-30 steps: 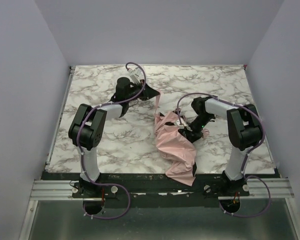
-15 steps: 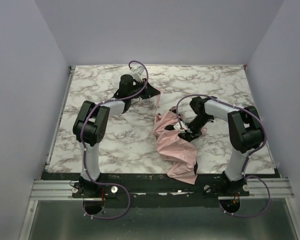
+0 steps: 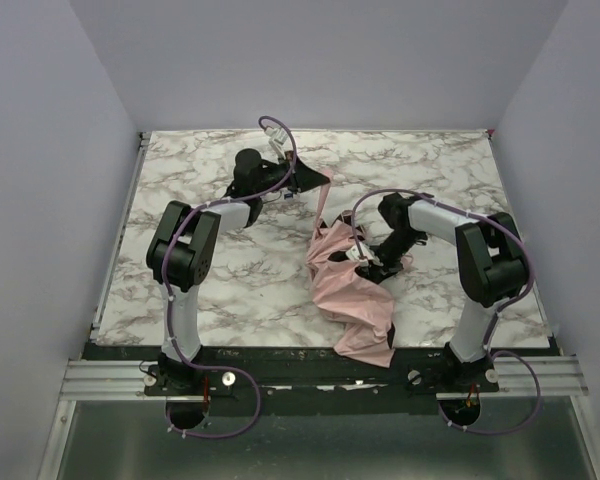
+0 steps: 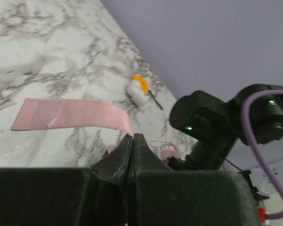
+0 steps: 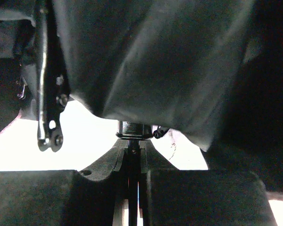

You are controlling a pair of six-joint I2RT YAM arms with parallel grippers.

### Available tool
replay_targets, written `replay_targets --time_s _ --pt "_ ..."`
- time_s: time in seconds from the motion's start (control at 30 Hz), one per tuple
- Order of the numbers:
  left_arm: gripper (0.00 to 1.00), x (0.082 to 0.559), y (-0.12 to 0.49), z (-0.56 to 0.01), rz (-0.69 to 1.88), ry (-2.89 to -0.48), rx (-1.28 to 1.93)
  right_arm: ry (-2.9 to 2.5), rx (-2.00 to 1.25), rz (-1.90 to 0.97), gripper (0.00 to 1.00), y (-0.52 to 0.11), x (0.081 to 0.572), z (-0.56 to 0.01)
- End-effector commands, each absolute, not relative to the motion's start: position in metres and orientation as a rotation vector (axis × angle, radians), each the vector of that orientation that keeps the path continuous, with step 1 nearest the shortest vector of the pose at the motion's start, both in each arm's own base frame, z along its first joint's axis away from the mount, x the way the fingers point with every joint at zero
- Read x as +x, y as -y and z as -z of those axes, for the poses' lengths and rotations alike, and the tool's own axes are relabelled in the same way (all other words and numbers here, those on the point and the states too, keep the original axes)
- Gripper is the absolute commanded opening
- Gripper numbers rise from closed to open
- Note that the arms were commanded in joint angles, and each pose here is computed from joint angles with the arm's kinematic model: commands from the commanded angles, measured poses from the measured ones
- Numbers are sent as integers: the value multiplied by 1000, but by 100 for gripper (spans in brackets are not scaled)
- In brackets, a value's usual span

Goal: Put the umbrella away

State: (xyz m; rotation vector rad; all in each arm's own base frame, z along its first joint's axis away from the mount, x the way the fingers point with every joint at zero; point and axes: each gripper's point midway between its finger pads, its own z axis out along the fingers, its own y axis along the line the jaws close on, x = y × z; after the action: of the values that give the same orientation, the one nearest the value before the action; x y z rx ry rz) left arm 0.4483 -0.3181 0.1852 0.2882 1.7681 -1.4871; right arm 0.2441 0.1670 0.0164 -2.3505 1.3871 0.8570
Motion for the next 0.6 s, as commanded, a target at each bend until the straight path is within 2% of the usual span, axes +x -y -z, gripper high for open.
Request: replay_targets --time_s 0.0,0.17,0.33,0.57 --pt "0 422 331 -244 1659 -1531 487 -1359 -2318 -843 0 -177 243 -13" --pt "0 433 338 -216 1666 -1662 472 -1378 -2245 -861 0 -181 244 -25" --pt "3 462 329 -161 1479 -1877 375 -1387 -2217 -878 0 -190 258 -23" --pt "21 479 315 -124 1284 -2059 325 -1392 -2225 -910 0 -198 272 -13"
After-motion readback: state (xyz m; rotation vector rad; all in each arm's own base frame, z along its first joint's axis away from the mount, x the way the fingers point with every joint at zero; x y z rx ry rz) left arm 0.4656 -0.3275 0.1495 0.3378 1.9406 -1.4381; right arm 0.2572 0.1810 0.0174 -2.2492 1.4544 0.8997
